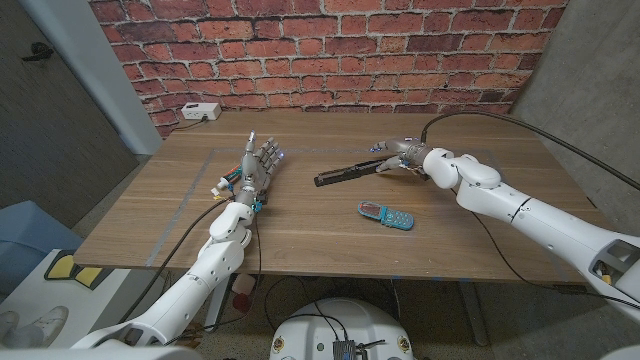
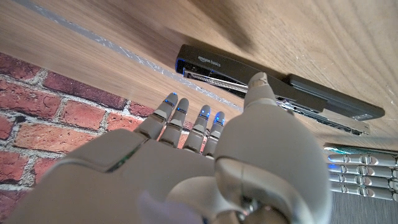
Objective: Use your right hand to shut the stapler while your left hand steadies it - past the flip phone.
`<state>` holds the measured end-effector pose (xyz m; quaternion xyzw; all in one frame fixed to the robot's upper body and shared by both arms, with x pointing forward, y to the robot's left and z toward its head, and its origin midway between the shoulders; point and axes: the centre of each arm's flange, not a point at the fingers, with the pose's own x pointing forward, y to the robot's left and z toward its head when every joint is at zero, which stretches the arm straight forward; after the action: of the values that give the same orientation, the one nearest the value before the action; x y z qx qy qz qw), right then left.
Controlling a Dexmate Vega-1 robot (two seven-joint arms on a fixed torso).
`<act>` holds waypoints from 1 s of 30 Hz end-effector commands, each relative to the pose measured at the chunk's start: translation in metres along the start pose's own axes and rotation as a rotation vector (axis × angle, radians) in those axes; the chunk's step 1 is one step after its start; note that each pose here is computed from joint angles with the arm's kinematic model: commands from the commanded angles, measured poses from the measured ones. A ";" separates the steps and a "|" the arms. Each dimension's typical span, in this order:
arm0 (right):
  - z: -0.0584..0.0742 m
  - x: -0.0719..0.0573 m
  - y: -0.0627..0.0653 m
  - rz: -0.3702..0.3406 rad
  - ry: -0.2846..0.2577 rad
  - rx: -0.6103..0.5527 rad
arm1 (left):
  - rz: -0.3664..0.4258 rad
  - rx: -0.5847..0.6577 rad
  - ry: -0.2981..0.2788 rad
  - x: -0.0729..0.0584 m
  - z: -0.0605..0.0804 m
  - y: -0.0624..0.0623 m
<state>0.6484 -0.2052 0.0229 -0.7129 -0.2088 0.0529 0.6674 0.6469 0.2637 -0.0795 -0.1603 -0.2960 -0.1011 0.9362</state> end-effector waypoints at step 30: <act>0.007 0.012 0.009 0.083 0.016 -0.062 | -0.005 -0.028 -0.005 0.000 -0.005 0.006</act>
<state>0.6573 -0.1964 0.0178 -0.7369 -0.1785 0.0654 0.6487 0.6510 0.2672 -0.0837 -0.1715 -0.2976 -0.1065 0.9331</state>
